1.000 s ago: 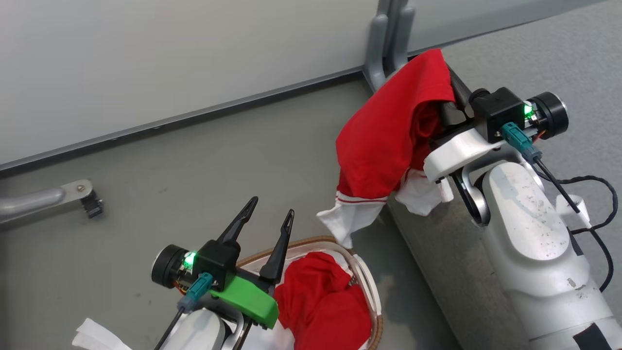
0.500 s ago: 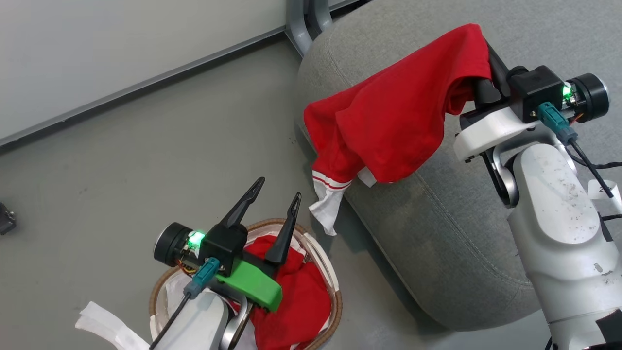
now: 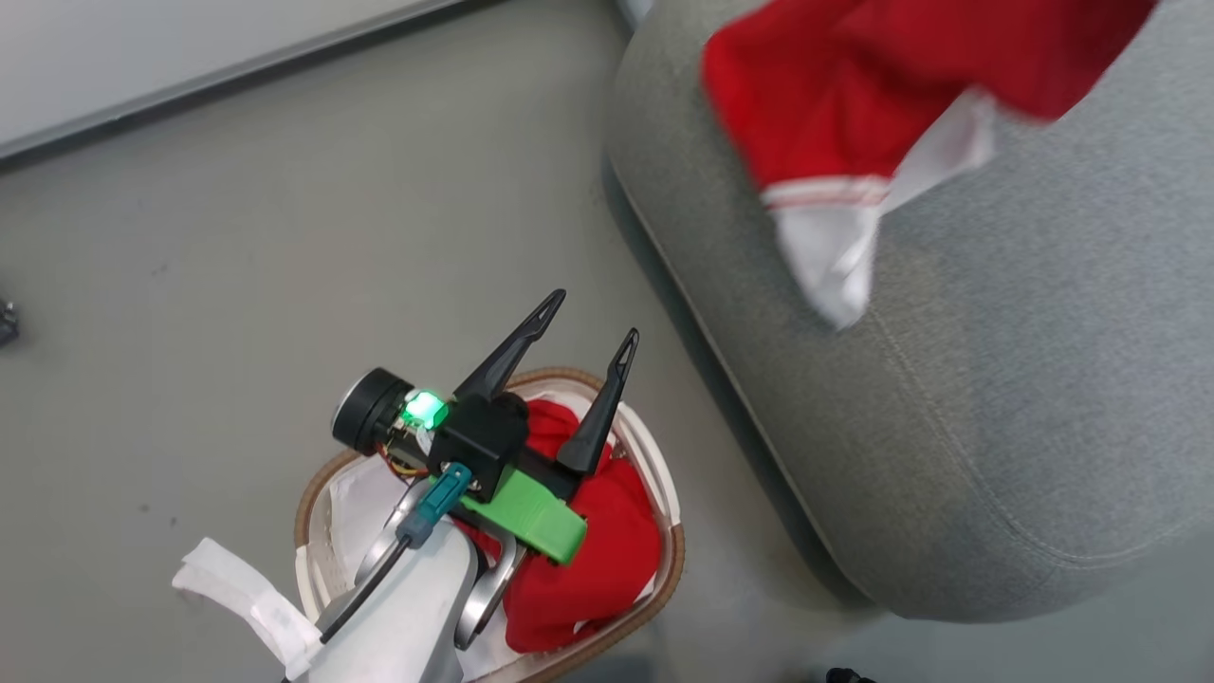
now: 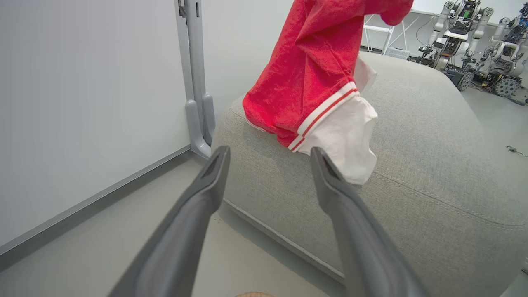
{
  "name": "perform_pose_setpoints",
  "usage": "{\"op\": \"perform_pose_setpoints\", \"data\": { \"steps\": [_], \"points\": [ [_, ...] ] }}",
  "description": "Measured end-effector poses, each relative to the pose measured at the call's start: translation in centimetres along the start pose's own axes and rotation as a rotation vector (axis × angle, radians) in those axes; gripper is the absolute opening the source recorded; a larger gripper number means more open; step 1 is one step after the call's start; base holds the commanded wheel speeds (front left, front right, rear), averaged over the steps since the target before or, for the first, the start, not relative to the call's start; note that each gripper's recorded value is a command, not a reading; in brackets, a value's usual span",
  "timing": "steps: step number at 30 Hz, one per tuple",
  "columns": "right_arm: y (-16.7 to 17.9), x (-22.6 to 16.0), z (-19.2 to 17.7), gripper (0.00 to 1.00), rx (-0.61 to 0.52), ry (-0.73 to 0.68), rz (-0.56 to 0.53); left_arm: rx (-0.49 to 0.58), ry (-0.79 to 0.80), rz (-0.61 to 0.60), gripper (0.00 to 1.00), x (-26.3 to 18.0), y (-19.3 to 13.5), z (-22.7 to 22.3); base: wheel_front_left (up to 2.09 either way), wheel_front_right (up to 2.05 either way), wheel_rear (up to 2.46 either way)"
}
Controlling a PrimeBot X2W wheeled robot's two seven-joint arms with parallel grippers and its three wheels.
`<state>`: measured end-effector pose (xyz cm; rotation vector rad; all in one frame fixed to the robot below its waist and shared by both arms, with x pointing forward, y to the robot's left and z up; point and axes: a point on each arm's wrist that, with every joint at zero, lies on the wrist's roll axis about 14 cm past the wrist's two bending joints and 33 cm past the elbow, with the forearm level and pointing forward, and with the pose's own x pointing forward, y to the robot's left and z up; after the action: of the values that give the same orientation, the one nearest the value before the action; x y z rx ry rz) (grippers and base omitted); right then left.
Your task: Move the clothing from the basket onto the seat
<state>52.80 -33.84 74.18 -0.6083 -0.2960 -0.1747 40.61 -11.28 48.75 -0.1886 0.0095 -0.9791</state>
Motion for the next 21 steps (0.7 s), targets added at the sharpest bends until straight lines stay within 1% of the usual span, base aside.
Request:
{"op": "perform_pose_setpoints", "data": {
  "steps": [2,5,7,10,13,14,16,17,19,21],
  "points": [
    [-2.7,2.2,2.2,0.00,-0.053,-0.034,-0.056,-0.001,0.002,0.007,1.00,0.0,0.6,-0.3,0.00,0.00,0.00],
    [-4.7,4.5,3.7,0.00,-0.088,-0.056,-0.112,-0.002,0.006,0.022,1.00,-0.1,1.6,-0.8,0.00,0.00,0.00],
    [-4.9,5.4,3.2,0.00,-0.098,-0.045,-0.126,-0.004,0.008,0.036,1.00,-0.2,2.3,-1.1,0.00,0.00,0.00],
    [-4.0,6.4,0.6,0.00,-0.092,0.001,-0.124,-0.011,0.017,0.059,1.00,-0.5,3.4,-1.8,0.00,0.00,0.00],
    [-2.0,6.3,-4.7,0.00,-0.059,0.106,-0.103,-0.019,0.038,0.080,1.00,-0.8,4.6,-3.0,0.00,0.00,0.00],
    [-0.9,5.9,-7.2,0.00,-0.048,0.157,-0.088,-0.020,0.045,0.087,1.00,-1.0,5.0,-3.4,0.00,0.00,0.00],
    [2.1,4.5,-12.1,0.00,-0.032,0.254,-0.039,-0.027,0.061,0.102,1.00,-1.2,5.8,-4.3,0.00,0.00,0.00],
    [3.4,3.9,-13.8,0.00,-0.019,0.287,-0.019,-0.031,0.066,0.109,1.00,-1.4,6.1,-4.6,0.00,0.00,0.00],
    [7.2,2.0,-17.8,0.00,0.019,0.370,0.041,-0.043,0.086,0.126,1.00,-1.8,6.8,-5.7,0.00,0.00,0.00],
    [10.6,-0.1,-21.0,0.00,0.051,0.447,0.096,-0.052,0.104,0.141,1.00,-2.3,7.3,-6.6,0.00,0.00,0.00]
  ]
}}
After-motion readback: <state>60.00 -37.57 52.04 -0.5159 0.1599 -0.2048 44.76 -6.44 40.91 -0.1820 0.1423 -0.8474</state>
